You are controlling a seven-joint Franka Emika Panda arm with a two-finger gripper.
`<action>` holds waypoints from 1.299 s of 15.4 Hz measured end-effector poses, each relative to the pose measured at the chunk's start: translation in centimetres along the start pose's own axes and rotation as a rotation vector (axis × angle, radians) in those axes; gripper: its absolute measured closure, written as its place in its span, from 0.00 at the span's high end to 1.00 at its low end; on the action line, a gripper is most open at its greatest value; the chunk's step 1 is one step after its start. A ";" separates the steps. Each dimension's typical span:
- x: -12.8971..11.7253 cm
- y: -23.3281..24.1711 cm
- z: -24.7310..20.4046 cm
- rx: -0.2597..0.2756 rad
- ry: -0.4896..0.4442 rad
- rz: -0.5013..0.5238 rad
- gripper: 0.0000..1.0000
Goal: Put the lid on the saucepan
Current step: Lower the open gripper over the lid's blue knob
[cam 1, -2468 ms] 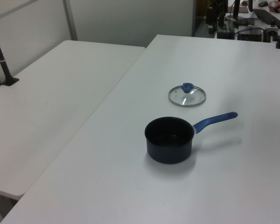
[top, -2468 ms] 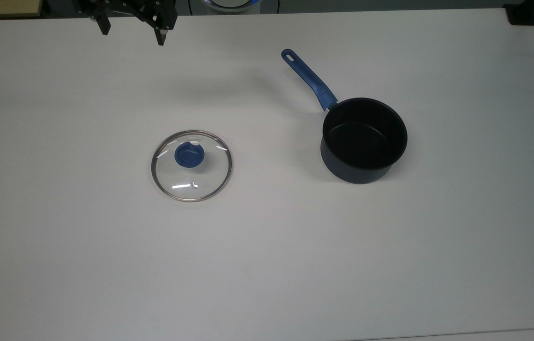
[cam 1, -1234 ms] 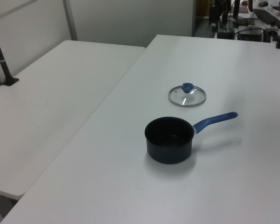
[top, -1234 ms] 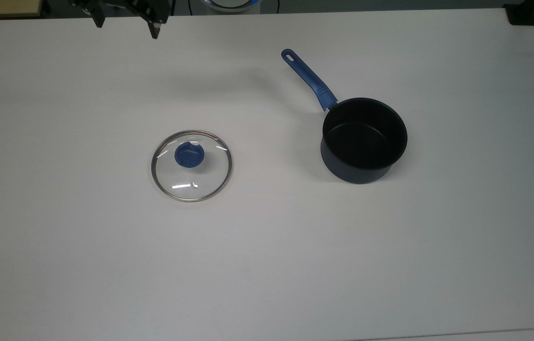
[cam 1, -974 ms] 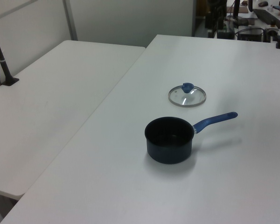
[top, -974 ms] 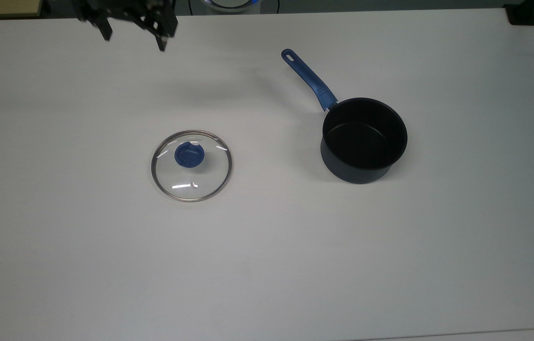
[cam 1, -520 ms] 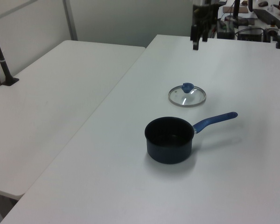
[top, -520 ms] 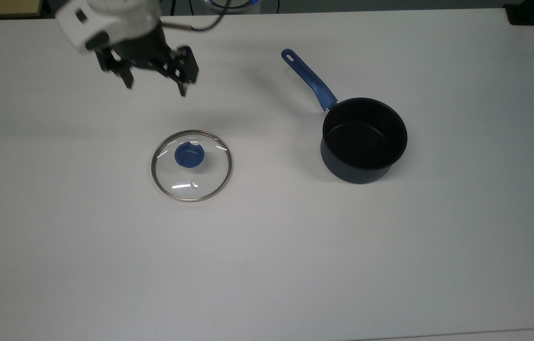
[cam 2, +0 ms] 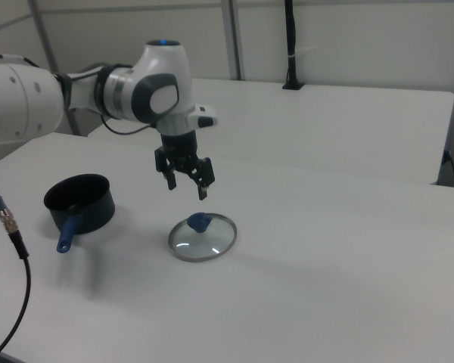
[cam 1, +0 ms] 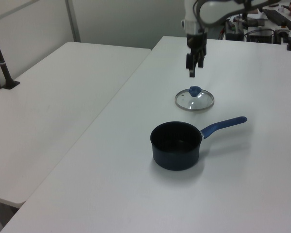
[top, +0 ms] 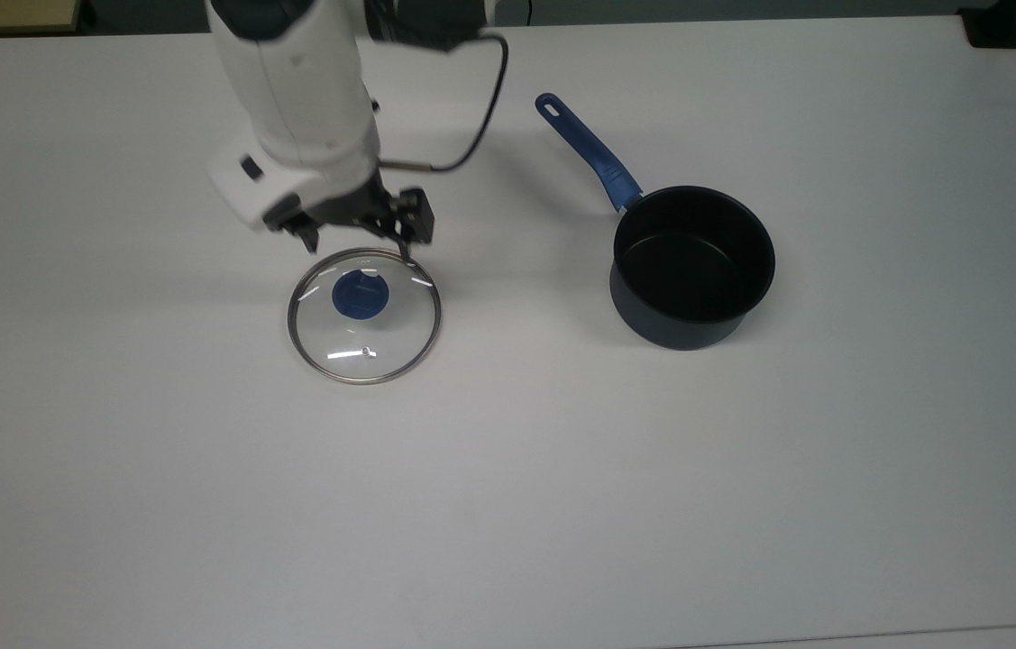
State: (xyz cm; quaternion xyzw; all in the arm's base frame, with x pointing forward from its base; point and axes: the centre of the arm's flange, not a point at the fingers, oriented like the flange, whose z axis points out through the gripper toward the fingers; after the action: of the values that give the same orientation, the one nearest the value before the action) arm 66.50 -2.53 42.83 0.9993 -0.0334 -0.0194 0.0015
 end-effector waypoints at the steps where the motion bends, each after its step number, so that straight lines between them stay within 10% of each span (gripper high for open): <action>1: 0.4 -0.2 1.1 -0.002 0.002 -0.003 1.00; 20: 1.7 -0.6 8.2 -0.042 -0.014 -0.022 0.96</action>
State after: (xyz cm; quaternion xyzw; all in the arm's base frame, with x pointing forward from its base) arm 67.96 -2.02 34.60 0.9992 -0.0219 -0.0270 0.0218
